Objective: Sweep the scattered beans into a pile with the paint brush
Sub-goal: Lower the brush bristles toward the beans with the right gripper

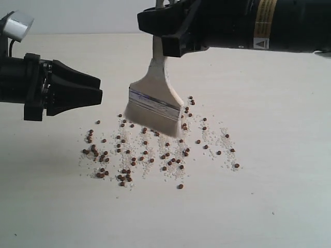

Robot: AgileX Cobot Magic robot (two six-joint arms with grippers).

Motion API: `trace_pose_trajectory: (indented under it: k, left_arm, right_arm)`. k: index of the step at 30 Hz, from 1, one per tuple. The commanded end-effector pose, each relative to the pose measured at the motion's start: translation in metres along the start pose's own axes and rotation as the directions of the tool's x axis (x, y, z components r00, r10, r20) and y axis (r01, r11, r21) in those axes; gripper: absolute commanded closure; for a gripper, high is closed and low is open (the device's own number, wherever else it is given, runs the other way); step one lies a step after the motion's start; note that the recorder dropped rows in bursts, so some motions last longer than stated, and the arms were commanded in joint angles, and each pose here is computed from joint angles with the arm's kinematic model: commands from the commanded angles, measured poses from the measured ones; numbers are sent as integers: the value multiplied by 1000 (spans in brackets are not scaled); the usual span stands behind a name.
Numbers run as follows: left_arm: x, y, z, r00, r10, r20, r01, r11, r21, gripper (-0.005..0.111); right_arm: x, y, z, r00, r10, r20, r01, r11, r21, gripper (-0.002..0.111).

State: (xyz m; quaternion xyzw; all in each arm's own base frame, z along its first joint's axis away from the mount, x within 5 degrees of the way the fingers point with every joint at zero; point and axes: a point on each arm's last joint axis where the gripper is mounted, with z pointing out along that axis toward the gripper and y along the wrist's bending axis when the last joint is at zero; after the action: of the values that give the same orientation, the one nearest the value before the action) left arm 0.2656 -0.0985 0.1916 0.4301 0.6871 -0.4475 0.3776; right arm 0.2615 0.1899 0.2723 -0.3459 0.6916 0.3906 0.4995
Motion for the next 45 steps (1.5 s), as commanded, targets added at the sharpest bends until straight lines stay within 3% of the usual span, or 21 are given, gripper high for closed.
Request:
trace_pose_trajectory:
  k: [1,8,11,14,18,19,45]
  left_arm:
    - [-3,-5,6,1000,11,15,-11,1000,29,60]
    - [-6,-10,14,1000,14,21,-15,999,52,60]
    - [-3,-4,14,1000,12,-11,-12,1000,-18,63]
    - [-3,-3,14,1000,7,-13,-7,1000,-22,75]
    - [-3,-4,14,1000,9,-14,-9,1000,-17,104]
    - [-2,-4,14,1000,12,-17,-12,1000,-16,107]
    - [-5,-25,35,998,53,-37,-48,992,120,107]
  right_arm:
    - [-20,8,0,998,17,-59,-22,996,-88,108]
    - [-35,13,1,995,49,-85,-61,987,-146,108]
    - [-36,15,1,995,49,-83,-63,984,-170,108]
    - [-36,15,1,995,57,-84,-70,983,-169,108]
    - [-36,15,1,995,60,-82,-73,983,-167,108]
    - [-36,15,1,995,60,-82,-73,983,-167,108]
    - [-42,8,3,990,139,-16,-140,985,-100,108]
